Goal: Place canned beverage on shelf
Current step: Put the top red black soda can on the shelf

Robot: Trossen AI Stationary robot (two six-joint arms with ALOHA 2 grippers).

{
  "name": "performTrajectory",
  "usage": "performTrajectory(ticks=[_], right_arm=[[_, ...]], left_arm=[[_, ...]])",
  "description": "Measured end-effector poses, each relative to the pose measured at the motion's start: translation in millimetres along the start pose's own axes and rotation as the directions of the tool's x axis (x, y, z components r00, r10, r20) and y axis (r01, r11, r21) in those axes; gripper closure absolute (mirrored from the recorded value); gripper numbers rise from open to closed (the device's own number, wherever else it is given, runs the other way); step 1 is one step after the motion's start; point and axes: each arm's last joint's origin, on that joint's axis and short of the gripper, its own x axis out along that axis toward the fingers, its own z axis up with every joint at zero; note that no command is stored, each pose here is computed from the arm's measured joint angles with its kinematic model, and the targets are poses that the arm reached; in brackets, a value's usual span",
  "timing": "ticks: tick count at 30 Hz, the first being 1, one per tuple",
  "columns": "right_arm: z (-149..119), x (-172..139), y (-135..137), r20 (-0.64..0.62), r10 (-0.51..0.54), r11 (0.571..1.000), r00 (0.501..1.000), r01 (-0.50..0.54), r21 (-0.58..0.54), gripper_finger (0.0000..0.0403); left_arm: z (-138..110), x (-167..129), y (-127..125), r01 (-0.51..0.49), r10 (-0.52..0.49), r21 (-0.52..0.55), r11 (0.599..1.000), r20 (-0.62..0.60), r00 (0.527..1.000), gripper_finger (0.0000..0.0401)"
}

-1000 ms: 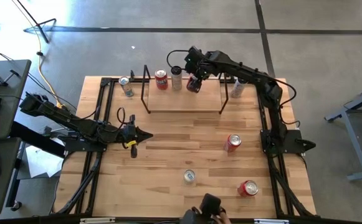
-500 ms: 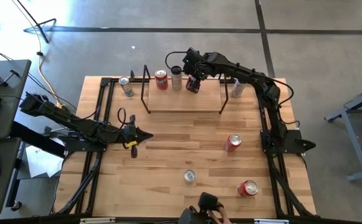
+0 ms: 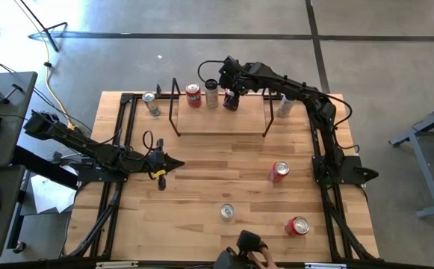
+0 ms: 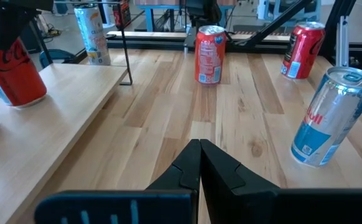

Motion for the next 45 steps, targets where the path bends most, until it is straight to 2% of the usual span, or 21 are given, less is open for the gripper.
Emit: performTrajectory(ticks=[4, 8, 12, 15, 21, 23, 27, 30, 34, 38, 45], right_arm=[[1.4, -7.6, 2.1, 0.012, -0.006, 0.998, 1.0, 0.006, -0.06, 0.0081], [8.9, -31.9, 5.0, 0.088, -0.018, 0.997, 0.996, 0.024, -0.071, 0.0084], [11.5, -61.0, 9.0, 0.147, -0.004, 0.997, 0.989, 0.014, -0.073, 0.0115], [6.5, -68.5, 13.7, 0.119, 0.043, 0.996, 0.992, -0.033, -0.08, 0.0171], [0.7, -62.6, 20.9, 0.066, 0.057, 0.994, 0.996, -0.05, -0.097, 0.0348], [-4.6, -53.9, 25.4, 0.061, 0.063, 0.993, 0.996, -0.056, -0.105, 0.0388], [-21.0, -38.7, 37.5, 0.145, 0.057, 0.994, 0.988, -0.043, -0.096, 0.0384], [-43.1, -25.2, 50.2, 0.224, 0.051, 0.997, 0.973, -0.035, -0.073, 0.0398], [-68.4, -35.7, 58.5, 0.365, 0.037, 0.999, 0.93, -0.04, 0.0, 0.0398], [-90.3, -29.1, 65.0, 0.332, 0.02, 0.998, 0.943, -0.036, 0.042, 0.0402], [-99.2, 1.9, 63.2, 0.216, -0.061, 0.995, 0.975, 0.043, 0.085, 0.0403]], left_arm=[[-0.1, 0.0, -0.1, 0.005, -0.005, 0.013, 1.0, -0.002, 1.0, 0.0401], [1.2, 0.0, -0.8, 0.02, -0.02, 0.01, 1.0, 0.01, 1.0, 0.0401], [0.8, 0.0, -0.7, 0.02, -0.02, 0.01, 1.0, 0.006, 1.0, 0.0401], [0.4, -0.4, -1.5, 0.024, -0.024, 0.007, 1.0, 0.003, 1.0, 0.0401], [0.0, -2.5, -6.2, 0.053, -0.053, 0.014, 0.999, 0.005, 0.999, 0.0401], [-0.1, -3.4, -7.9, 0.061, -0.061, 0.017, 0.998, 0.006, 0.998, 0.0401], [0.0, -4.8, -10.5, 0.066, -0.066, 0.02, 0.998, 0.011, 0.998, 0.0401], [0.1, -5.2, -10.9, 0.054, -0.054, 0.024, 0.998, 0.015, 0.998, 0.0401], [2.4, -5.2, -11.0, 0.054, -0.055, 0.018, 0.998, 0.037, 0.998, 0.0401], [3.8, -5.0, -10.7, 0.052, -0.053, 0.026, 0.998, 0.049, 0.997, 0.0401], [5.1, -5.1, -10.8, 0.052, -0.053, 0.019, 0.998, 0.062, 0.997, 0.0401]])
